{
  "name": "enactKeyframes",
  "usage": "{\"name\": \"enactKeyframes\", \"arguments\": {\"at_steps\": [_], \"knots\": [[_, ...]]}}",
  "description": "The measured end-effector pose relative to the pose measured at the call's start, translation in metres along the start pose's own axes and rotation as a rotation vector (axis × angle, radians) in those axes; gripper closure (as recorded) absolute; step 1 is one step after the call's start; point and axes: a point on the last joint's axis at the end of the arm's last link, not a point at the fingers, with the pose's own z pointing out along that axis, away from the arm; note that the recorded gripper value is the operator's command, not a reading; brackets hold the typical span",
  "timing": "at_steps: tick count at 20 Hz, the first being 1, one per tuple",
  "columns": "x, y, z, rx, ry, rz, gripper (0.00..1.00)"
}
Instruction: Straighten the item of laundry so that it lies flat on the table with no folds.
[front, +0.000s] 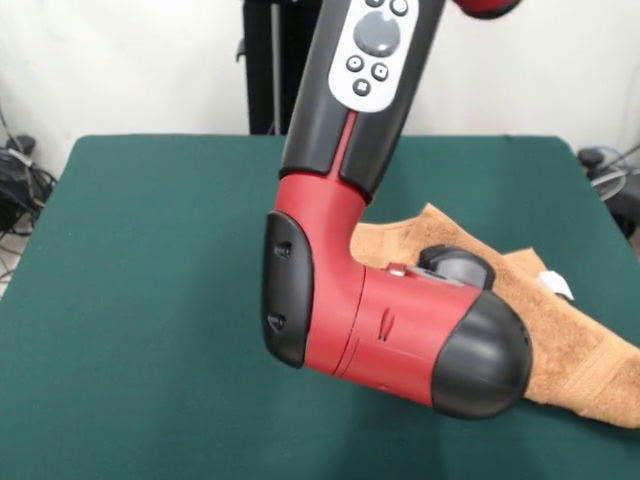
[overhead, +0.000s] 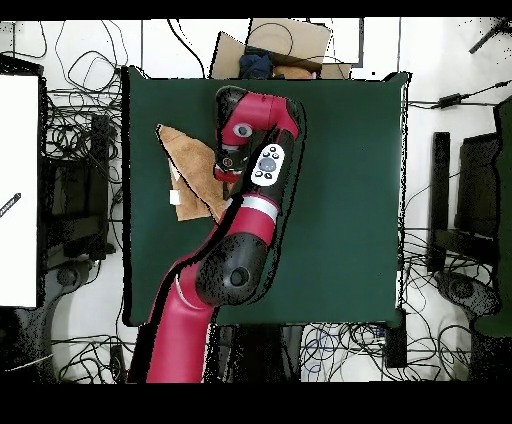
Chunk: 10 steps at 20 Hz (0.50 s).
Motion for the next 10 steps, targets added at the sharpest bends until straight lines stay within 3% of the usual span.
{"name": "enactKeyframes", "arguments": {"at_steps": [10], "knots": [[0.011,-0.015,0.017,-0.03,0.048,0.0,0.0]]}}
